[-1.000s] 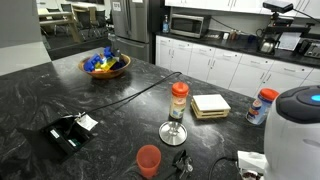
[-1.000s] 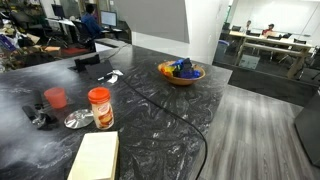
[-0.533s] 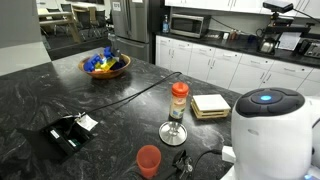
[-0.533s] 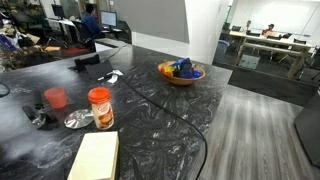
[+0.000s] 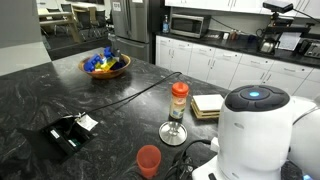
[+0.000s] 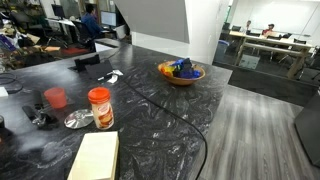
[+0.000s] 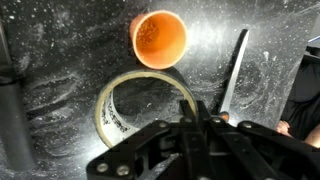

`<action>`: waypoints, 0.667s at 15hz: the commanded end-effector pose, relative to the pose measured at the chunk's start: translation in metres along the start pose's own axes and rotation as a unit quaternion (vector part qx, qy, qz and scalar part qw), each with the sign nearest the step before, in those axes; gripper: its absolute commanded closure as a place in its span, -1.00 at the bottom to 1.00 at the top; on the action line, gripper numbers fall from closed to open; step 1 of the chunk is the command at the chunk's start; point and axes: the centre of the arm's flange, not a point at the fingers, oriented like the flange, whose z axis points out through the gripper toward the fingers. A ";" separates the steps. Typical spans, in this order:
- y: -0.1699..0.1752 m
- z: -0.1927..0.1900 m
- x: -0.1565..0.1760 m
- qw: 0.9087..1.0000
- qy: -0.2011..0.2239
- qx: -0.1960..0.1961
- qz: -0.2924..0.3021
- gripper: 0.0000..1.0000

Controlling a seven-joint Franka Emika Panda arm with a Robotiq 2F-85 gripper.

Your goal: Place the black masking tape on the counter

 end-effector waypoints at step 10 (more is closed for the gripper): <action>0.003 -0.002 -0.001 0.999 -0.017 -0.020 0.020 0.21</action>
